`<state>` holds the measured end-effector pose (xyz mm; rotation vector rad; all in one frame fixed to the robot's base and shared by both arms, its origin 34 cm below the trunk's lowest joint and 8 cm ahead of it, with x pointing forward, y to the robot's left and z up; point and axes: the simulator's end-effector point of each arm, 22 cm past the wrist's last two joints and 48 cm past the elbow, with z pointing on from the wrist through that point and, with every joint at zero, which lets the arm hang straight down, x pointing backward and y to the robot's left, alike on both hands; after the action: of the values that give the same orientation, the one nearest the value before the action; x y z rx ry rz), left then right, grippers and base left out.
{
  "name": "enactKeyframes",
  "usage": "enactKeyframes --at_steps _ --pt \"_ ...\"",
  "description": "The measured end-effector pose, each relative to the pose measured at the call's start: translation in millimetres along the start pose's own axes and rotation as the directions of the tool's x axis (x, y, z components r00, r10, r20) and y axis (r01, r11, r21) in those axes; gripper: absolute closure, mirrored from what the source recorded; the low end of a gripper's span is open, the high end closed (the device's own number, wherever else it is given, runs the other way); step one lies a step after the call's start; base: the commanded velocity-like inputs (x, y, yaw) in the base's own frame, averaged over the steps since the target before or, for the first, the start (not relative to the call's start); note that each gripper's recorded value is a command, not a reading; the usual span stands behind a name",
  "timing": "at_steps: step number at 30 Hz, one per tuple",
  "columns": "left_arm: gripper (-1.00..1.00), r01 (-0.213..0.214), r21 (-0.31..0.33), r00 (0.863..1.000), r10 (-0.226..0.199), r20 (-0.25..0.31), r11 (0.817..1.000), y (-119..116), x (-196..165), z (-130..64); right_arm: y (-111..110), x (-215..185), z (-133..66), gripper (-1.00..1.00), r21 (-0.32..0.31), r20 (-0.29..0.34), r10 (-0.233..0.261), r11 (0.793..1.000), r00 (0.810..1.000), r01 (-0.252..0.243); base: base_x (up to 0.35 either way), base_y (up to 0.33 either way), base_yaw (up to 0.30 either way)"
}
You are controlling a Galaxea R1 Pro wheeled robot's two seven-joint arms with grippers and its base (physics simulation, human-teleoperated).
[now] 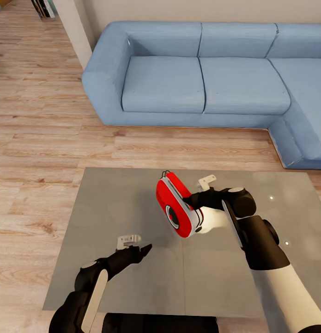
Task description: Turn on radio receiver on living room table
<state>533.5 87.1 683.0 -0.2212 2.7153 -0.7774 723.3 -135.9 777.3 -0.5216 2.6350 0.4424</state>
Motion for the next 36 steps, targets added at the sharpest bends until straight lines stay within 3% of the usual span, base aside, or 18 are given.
enactKeyframes --at_steps 10,11,23,28,36 --pt "-1.00 0.004 0.007 1.000 -0.004 0.006 1.000 -4.7 -1.8 0.7 -0.6 0.5 0.0 1.00 0.000 -0.001 0.001 1.000 1.000 -0.001 0.000 0.000 0.000" --pt "1.00 0.004 0.008 1.000 -0.004 0.008 1.000 -5.2 -2.5 0.5 -0.5 0.6 0.0 1.00 0.000 -0.001 0.001 1.000 1.000 -0.001 0.000 0.000 0.000" --pt "1.00 0.000 0.014 1.000 -0.001 0.029 1.000 -9.5 -12.2 -1.1 -1.2 0.7 0.0 1.00 0.002 -0.002 0.001 1.000 1.000 -0.001 0.000 0.000 0.000" --pt "1.00 0.017 0.082 0.995 -0.025 0.101 0.997 -31.5 -61.3 3.6 -1.2 0.7 0.0 1.00 0.002 -0.001 0.001 1.000 1.000 -0.001 0.000 0.000 0.000" --pt "1.00 0.017 0.123 0.994 -0.030 0.109 0.992 -48.6 -94.3 14.5 -0.9 0.3 -0.2 1.00 0.001 0.000 0.001 1.000 1.000 -0.001 0.000 0.000 0.000"
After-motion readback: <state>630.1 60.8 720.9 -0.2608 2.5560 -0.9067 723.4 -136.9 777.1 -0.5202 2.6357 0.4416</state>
